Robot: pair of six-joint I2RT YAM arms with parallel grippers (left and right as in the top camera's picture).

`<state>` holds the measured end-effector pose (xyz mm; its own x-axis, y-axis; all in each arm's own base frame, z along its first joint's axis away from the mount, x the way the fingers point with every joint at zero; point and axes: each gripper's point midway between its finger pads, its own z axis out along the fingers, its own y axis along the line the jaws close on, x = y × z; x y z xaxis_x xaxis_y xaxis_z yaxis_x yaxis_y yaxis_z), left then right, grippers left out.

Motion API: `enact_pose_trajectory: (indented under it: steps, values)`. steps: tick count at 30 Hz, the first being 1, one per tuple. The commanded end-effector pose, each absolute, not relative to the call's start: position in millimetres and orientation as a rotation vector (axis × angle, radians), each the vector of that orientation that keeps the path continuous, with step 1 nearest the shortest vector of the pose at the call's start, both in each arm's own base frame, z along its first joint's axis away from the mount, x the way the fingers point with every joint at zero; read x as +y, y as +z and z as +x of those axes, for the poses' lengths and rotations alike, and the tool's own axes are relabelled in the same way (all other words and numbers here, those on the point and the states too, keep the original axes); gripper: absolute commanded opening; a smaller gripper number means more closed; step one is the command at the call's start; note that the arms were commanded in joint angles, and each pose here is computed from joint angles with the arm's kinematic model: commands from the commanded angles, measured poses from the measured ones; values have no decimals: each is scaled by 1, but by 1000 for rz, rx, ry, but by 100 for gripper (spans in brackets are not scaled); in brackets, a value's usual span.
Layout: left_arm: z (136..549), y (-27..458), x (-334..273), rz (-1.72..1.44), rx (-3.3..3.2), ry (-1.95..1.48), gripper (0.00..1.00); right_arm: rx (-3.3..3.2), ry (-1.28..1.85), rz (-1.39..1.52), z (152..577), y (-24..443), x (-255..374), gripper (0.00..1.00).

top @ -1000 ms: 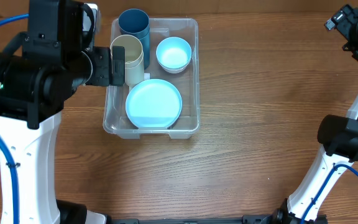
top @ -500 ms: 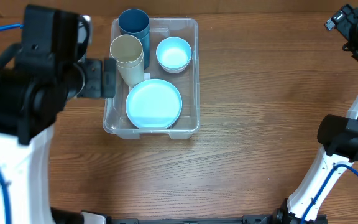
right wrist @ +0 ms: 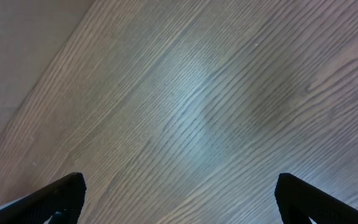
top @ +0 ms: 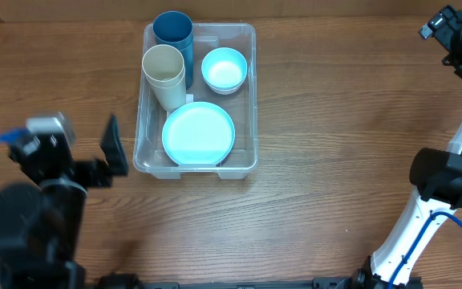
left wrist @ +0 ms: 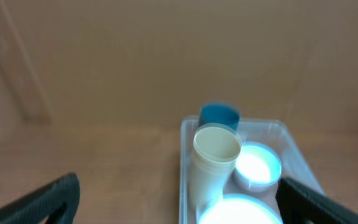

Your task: Pack container

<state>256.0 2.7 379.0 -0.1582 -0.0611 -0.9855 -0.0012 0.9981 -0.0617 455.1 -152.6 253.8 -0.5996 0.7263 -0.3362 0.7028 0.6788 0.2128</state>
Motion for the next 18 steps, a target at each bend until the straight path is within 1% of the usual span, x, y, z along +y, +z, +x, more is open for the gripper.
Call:
enact_pose_trajectory:
  steps: [1,6,12,15,18]
  values:
    - [242,335,-8,17,1651,-92,100,2441,88,1087,451,278,-150,100]
    - [234,271,-8,43,1558,-97,100,2441,88,1087,451,278,-150,100]
    - [238,203,-13,87,1556,-109,100,2441,88,1087,451,278,-150,100]
    - [240,183,-11,125,1599,-61,100,2441,88,1087,451,278,-150,100]
    - [240,154,5,61,1707,16,100,2441,88,1087,451,278,-150,100]
